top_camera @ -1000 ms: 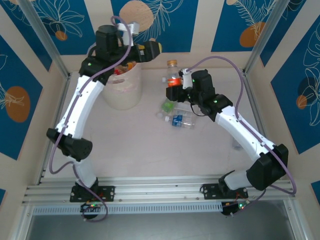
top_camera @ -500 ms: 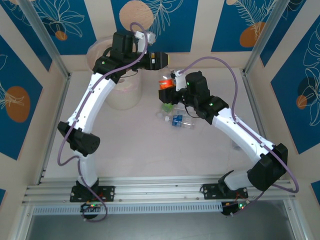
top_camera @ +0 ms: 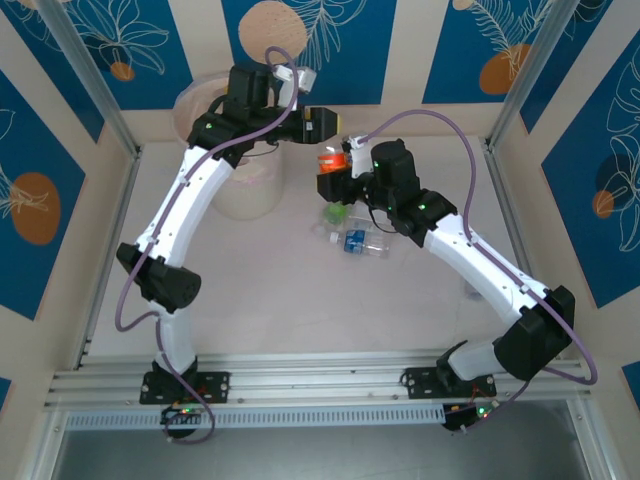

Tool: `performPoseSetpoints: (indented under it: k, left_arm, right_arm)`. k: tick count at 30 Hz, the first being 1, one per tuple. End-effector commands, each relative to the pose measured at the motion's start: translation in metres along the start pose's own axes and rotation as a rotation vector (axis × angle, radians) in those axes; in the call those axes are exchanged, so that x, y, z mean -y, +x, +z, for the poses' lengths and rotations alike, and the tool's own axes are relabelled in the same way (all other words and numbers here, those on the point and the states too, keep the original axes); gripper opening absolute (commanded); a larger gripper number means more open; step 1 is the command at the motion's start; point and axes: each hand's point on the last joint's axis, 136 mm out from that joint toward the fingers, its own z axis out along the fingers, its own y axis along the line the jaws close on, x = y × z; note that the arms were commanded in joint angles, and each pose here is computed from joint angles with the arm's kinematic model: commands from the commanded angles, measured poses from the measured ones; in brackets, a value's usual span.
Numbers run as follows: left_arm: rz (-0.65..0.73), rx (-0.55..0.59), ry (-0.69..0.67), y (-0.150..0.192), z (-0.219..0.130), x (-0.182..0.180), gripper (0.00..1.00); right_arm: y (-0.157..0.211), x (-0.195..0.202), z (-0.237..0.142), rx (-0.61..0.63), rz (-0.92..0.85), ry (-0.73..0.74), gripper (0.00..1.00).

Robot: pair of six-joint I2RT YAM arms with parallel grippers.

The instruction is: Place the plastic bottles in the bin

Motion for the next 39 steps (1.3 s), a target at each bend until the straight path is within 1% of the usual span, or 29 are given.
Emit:
performPoseSetpoints:
  k: [1,5,6,9,12,15,17,18,20,21,25,28,32,39]
  left_arm:
    - [0.000,-0.023,0.038,0.006,0.006,0.007,0.51]
    - [-0.005,-0.023,0.039,0.007,0.007,0.007,0.30]
    - [-0.006,-0.022,0.039,0.006,0.007,0.006,0.27]
    - [0.005,-0.010,0.035,0.003,0.004,0.008,0.19]
    - [0.025,0.012,0.003,-0.002,-0.001,0.006,0.14]
    - [0.045,0.047,-0.046,-0.010,-0.009,0.001,0.08]
    - [0.058,0.078,-0.075,-0.018,-0.016,-0.002,0.07]
    - [0.066,0.094,-0.088,-0.022,-0.020,-0.003,0.06]
    - [0.071,0.127,-0.122,-0.031,-0.028,-0.010,0.03]
    - [0.072,0.143,-0.129,-0.035,-0.032,-0.012,0.01]
    - [0.063,0.208,-0.166,-0.056,-0.049,-0.026,0.00]
    - [0.057,0.270,-0.212,-0.073,-0.067,-0.042,0.00]
    - [0.070,0.365,-0.291,-0.097,-0.099,-0.062,0.00]
    - [0.052,0.531,-0.467,-0.132,-0.167,-0.114,0.00]
  right_arm:
    - [-0.021,-0.005,-0.003,0.063,-0.018,-0.002,0.48]
    - [-0.021,-0.004,-0.002,0.061,-0.017,0.007,0.48]
    - [-0.021,-0.004,-0.002,0.061,-0.014,0.008,0.48]
    - [-0.021,-0.003,-0.002,0.059,-0.013,0.011,0.48]
    - [-0.021,-0.003,-0.003,0.056,-0.009,0.011,0.50]
    - [-0.021,-0.005,-0.004,0.041,-0.007,0.011,0.62]
    - [-0.020,-0.005,-0.007,0.035,0.001,0.014,0.75]
    - [-0.020,-0.004,-0.008,0.035,0.005,0.016,0.80]
    - [-0.019,-0.004,-0.012,0.035,0.017,0.017,0.94]
    - [-0.018,-0.005,-0.014,0.035,0.021,0.016,1.00]
    - [-0.017,-0.004,-0.022,0.036,0.040,0.026,0.99]
    - [-0.016,-0.002,-0.030,0.036,0.057,0.048,0.99]
    - [-0.008,0.009,-0.038,0.006,0.085,0.114,0.99]
    - [0.019,0.035,-0.042,-0.053,0.147,0.252,0.99]
